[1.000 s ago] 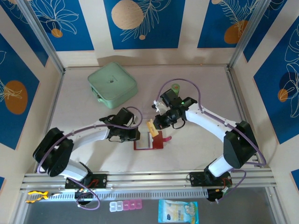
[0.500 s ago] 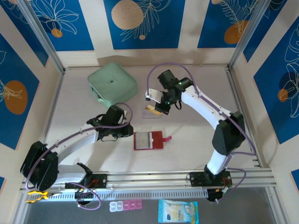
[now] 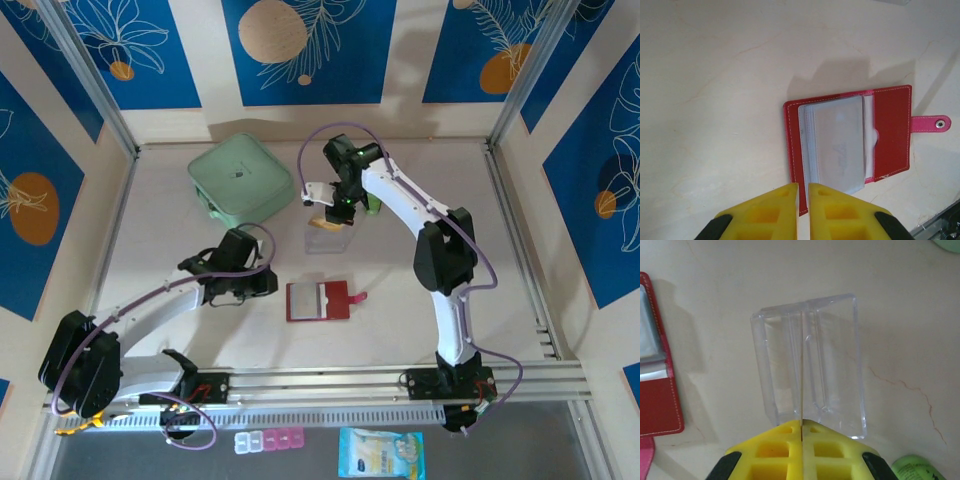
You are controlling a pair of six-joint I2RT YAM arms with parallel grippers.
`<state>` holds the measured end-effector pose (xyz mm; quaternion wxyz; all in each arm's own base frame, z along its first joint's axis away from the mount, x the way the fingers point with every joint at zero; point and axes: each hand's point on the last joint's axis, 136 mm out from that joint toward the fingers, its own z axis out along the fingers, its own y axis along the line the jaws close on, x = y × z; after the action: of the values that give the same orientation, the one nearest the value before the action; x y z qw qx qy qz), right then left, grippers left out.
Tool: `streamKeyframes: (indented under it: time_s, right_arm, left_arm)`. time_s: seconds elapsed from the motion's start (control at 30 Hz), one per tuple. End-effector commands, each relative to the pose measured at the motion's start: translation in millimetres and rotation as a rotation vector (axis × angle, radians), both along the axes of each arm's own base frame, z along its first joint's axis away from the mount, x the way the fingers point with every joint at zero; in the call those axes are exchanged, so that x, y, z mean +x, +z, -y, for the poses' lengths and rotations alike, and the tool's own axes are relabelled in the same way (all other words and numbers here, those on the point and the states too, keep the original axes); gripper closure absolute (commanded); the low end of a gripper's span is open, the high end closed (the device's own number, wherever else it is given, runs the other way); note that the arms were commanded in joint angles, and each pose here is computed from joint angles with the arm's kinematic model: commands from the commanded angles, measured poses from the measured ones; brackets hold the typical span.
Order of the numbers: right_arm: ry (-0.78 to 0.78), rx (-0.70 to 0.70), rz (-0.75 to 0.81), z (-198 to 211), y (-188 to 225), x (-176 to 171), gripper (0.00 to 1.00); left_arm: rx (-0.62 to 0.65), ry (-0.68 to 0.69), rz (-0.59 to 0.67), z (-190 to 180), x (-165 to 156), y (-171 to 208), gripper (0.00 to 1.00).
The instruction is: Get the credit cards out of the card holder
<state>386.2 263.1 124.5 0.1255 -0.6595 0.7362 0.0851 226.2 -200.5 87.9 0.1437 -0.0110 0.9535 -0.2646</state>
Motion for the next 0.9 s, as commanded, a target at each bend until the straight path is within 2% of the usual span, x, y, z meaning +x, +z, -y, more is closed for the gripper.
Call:
streamKeyframes:
  time_s: [0.0,0.43,0.8,0.87]
  right_arm:
    - [0.044,-0.019,-0.064,2.6,-6.5,-5.9,1.0]
    - [0.105,-0.061,-0.221,-0.8,-45.3,-29.7,1.0]
    - [0.148,-0.053,-0.305,-8.0,-56.2,-59.2,1.0]
    - [0.155,-0.044,-0.315,-10.3,-55.6,-64.4,0.98]
  left_arm:
    - [0.011,-0.009,-0.023,-6.8,-6.0,-5.6,0.87]
    - [0.01,0.007,-0.039,-16.3,-7.6,-9.7,0.88]
    - [-0.004,0.028,-0.043,-22.7,-9.8,-10.0,0.88]
    - [-0.008,0.029,-0.041,-22.3,-8.6,-8.4,0.88]
